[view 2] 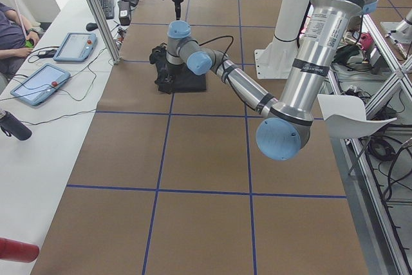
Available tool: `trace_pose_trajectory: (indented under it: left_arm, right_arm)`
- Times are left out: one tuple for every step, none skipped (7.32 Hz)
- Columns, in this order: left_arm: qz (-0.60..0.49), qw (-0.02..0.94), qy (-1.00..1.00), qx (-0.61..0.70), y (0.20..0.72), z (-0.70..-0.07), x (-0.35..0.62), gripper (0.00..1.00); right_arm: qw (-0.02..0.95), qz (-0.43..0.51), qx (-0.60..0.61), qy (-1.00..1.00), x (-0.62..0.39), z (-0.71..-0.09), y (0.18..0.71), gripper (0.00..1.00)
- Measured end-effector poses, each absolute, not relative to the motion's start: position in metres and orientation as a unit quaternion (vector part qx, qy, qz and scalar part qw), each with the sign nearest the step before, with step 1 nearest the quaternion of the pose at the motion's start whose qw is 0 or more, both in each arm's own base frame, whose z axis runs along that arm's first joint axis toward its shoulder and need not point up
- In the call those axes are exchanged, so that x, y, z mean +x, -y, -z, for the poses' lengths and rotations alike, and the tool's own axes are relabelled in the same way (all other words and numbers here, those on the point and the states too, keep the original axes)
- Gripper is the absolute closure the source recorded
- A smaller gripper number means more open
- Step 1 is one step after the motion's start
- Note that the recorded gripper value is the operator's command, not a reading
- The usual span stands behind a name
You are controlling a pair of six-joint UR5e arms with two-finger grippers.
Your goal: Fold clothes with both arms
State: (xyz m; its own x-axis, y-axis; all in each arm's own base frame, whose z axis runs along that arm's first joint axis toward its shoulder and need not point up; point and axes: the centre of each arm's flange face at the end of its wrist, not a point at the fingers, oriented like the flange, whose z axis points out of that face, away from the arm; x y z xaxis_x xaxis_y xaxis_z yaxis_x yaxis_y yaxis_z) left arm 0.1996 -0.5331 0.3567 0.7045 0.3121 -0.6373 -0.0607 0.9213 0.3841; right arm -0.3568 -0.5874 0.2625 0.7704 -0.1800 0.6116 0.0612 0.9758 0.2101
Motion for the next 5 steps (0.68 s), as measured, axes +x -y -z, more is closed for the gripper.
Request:
trace_pose_trajectory:
  left_arm:
    - [-0.118, 0.915, -0.344, 0.174, 0.535, -0.387, 0.157, 0.00]
    - [-0.124, 0.924, -0.319, 0.169, 0.538, -0.418, 0.113, 0.00]
    - [-0.120, 0.934, -0.302, 0.149, 0.540, -0.445, 0.078, 0.00]
    - [-0.111, 0.941, -0.300, 0.115, 0.536, -0.469, 0.058, 0.00]
    - [-0.095, 0.944, -0.309, 0.070, 0.528, -0.494, 0.044, 0.00]
  right_arm:
    - [0.936, 0.077, 0.082, 0.332, -0.325, -0.280, 0.578, 0.01]
    - [0.936, 0.085, 0.074, 0.333, -0.291, -0.304, 0.573, 0.01]
    - [0.936, 0.093, 0.067, 0.334, -0.253, -0.332, 0.567, 0.01]
    - [0.934, 0.099, 0.059, 0.338, -0.210, -0.363, 0.561, 0.01]
    - [0.933, 0.109, 0.051, 0.339, -0.165, -0.402, 0.549, 0.01]
